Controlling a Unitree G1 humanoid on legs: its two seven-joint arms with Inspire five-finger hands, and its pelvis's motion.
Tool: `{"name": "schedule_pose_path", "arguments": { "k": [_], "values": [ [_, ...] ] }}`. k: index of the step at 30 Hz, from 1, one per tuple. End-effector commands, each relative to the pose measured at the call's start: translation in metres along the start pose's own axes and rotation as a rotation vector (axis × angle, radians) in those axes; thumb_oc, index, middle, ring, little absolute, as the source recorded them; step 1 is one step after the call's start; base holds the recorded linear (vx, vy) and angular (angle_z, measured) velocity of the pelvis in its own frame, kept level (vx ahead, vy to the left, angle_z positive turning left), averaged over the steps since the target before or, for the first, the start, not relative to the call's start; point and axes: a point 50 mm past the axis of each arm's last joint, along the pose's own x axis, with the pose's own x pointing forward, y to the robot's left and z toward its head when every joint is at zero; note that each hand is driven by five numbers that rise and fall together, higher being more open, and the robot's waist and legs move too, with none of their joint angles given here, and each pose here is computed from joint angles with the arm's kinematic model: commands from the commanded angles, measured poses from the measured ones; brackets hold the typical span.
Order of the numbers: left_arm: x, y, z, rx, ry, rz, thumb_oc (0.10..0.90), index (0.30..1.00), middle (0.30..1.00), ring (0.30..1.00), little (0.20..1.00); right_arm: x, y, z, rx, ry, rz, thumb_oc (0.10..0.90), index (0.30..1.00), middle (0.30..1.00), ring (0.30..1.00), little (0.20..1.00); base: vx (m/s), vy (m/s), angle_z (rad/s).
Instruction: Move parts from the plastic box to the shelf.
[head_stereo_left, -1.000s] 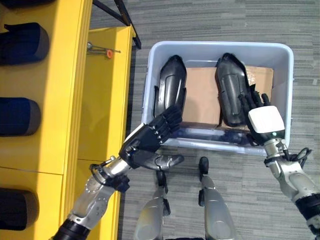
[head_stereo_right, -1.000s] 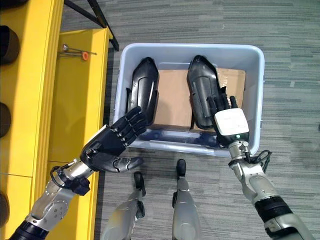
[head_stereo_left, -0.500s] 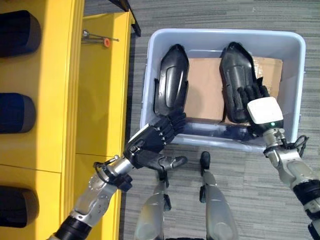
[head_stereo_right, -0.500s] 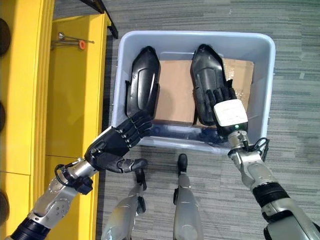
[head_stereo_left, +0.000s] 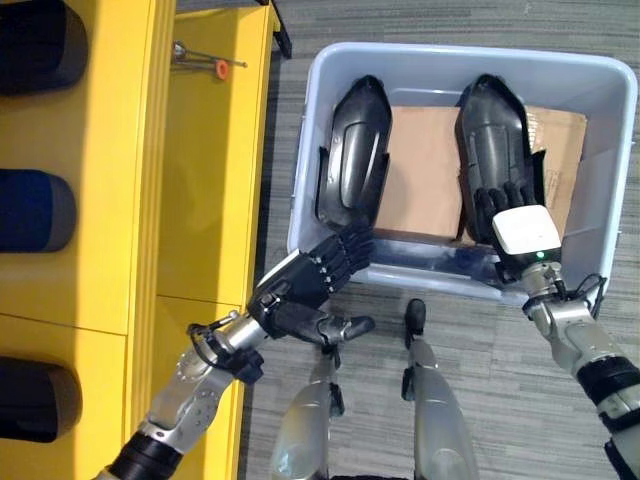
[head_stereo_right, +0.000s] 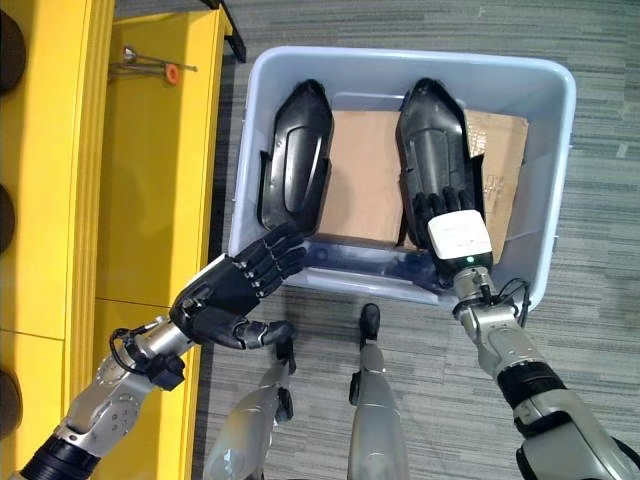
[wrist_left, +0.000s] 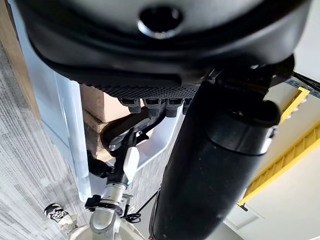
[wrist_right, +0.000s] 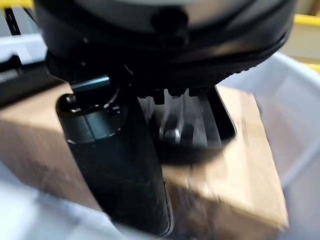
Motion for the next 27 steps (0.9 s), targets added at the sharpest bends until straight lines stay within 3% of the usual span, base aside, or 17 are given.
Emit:
{"name": "schedule_pose_path", "arguments": {
  "k": [1, 10, 11, 13, 20, 27],
  "values": [
    [0.010, -0.017, 0.022, 0.010, -0.151, -0.135, 0.900, 1.000, 1.000, 1.000, 1.000, 0.014, -0.023, -0.020, -0.028, 0.056, -0.051, 0.900, 1.000, 1.000, 1.000, 1.000, 0.00, 0.000, 0.00],
    [0.013, -0.020, 0.019, 0.005, -0.145, -0.146, 0.900, 1.000, 1.000, 1.000, 1.000, 0.008, 0.010, -0.025, 0.018, 0.176, 0.162, 0.900, 1.000, 1.000, 1.000, 1.000, 0.01, -0.021, 0.04],
    [0.013, -0.019, 0.019, 0.008, -0.143, -0.148, 0.900, 1.000, 1.000, 1.000, 1.000, 0.007, 0.014, -0.026, 0.039, 0.196, 0.197, 0.659, 0.662, 0.662, 0.662, 0.662, 0.01, -0.030, 0.03],
    [0.014, -0.019, 0.019, 0.014, -0.145, -0.140, 0.900, 1.000, 1.000, 1.000, 1.000, 0.002, 0.024, -0.030, 0.096, 0.254, 0.258, 0.400, 0.300, 0.300, 0.300, 0.300, 0.02, -0.037, 0.07],
    [0.017, -0.022, 0.016, 0.009, -0.124, -0.158, 0.900, 1.000, 1.000, 1.000, 1.000, -0.011, 0.043, -0.035, 0.074, 0.284, 0.318, 0.400, 0.300, 0.300, 0.300, 0.300, 0.01, -0.014, 0.03],
    [0.012, -0.024, 0.020, 0.043, -0.167, -0.149, 0.900, 1.000, 1.000, 1.000, 1.000, -0.008, 0.034, -0.024, 0.068, 0.180, 0.164, 0.400, 0.300, 0.300, 0.300, 0.300, 0.00, 0.032, 0.05]
  ]
}}
